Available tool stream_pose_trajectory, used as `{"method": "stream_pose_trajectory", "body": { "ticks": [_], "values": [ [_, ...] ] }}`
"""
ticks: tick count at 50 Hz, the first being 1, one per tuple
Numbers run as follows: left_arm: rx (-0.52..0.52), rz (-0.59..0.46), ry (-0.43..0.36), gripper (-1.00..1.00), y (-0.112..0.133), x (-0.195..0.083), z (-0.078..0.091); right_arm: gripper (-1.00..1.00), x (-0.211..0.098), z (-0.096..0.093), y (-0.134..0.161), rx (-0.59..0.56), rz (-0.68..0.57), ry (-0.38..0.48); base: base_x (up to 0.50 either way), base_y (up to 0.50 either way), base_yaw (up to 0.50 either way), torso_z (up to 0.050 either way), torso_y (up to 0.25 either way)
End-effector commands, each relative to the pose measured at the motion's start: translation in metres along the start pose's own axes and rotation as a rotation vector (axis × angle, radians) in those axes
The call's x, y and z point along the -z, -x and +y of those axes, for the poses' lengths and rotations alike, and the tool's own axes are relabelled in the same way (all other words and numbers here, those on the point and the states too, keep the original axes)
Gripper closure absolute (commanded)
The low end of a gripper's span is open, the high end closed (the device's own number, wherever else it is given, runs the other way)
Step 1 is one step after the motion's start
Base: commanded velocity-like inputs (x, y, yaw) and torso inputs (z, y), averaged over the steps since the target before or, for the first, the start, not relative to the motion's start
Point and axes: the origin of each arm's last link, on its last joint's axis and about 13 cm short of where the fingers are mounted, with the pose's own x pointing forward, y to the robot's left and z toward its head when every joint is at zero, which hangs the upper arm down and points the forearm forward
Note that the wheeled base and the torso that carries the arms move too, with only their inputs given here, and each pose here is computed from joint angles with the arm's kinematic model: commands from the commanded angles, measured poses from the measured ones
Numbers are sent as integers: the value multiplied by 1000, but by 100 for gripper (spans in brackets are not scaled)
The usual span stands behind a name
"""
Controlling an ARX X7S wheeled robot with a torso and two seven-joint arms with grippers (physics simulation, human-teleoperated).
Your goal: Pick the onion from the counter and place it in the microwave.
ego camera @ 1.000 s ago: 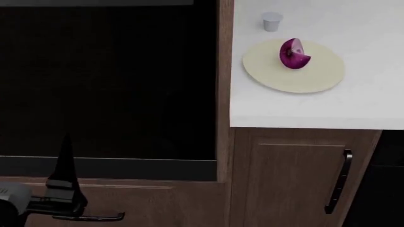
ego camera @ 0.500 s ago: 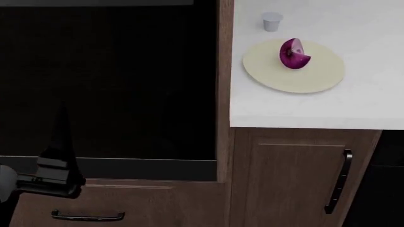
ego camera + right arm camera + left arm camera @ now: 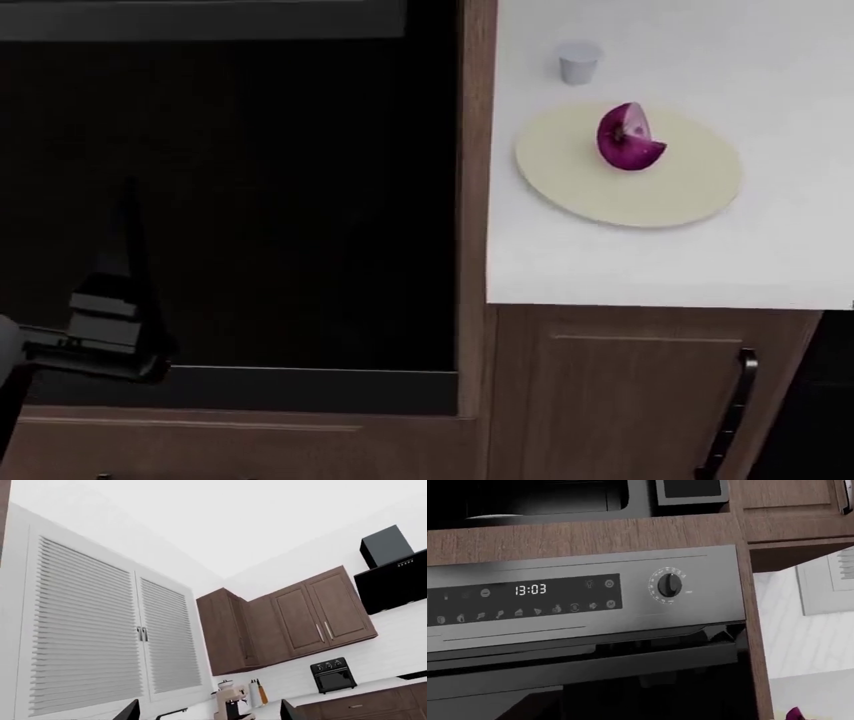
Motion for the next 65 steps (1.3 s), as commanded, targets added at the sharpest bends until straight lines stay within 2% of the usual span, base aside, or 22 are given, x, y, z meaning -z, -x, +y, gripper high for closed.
{"method": "stream_pose_trajectory", "body": {
  "ticks": [1,17,31,33,47,65],
  "values": [
    [-23,-3,6,-100,-8,1,3,-100,-1,-4,-2,14,-9,6,500,0,0,0,0],
    [-18,10,25,-100,-6,1,1,-100,-1,-4,-2,7,-7,-1,500,0,0,0,0],
    [-37,37,39,-100,-6,4,2,-100,-2,-3,-2,-11,-1,-25,0,0,0,0,0],
    [-39,42,34,-100,-6,4,2,-100,-2,-3,-2,-13,5,-53,0,-500,0,0,0],
    [-52,46,29,-100,-7,4,-1,-100,-1,-2,-3,-19,10,-47,0,-500,0,0,0],
    [-38,56,69,-100,-6,4,-2,-100,1,0,-1,-33,22,-38,0,-500,0,0,1]
  ]
}}
